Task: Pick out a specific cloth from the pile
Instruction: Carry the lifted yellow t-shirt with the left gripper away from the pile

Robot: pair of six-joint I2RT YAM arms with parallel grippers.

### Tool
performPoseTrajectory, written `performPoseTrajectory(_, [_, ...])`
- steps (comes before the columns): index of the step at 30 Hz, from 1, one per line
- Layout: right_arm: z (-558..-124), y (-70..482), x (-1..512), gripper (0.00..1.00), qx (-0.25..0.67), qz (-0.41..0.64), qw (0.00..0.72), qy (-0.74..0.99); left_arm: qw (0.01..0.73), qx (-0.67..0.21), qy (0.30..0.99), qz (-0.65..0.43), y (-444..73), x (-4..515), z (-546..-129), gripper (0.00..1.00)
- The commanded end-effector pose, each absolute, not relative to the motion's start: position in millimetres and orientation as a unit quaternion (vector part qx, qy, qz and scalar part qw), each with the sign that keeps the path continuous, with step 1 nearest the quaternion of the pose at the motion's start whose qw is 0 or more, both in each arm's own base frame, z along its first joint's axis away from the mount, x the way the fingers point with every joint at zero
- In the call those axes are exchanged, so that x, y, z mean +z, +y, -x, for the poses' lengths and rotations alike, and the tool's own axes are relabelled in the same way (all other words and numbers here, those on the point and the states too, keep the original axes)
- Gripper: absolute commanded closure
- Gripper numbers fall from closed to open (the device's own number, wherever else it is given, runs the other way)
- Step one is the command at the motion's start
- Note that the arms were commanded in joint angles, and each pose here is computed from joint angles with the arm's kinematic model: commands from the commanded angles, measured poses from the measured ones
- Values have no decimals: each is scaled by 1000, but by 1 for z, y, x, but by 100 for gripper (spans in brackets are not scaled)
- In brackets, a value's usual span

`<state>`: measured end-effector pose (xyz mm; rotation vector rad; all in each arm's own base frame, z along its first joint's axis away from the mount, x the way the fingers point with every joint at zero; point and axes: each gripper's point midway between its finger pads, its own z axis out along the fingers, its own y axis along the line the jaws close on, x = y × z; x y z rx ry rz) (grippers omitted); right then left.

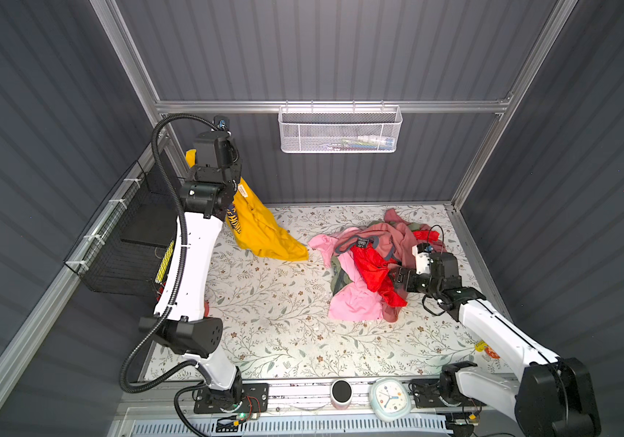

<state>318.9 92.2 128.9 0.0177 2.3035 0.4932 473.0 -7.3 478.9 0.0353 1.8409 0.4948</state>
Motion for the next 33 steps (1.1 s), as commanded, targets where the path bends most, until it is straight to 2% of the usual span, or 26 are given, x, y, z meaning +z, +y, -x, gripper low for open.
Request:
performPoseTrajectory(1, [-321,91,146,4,193,-7,402,895,591,206,779,-27,-13,487,-480,100])
performPoseTrajectory(5, [-319,89,145,4,187,-8,402,896,571,205,794,-42,-18,461,-487,100])
performPoseTrajectory(14, [-319,90,148,4,189,-8,404,895,515,124,844,-82,-53,376,-489,100])
performPoseTrajectory(23, [-316,89,150,5,185,-7,405,895,477,-11,874,-92,-107,319,-510,100])
performPoseTrajectory(28, [-313,87,150,5,179,-6,406,896,435,-37,896,-80,-114,278,-519,100])
performPoseTrajectory(33, [-311,85,151,5,175,-4,406,897,392,-69,917,-34,-93,237,-525,100])
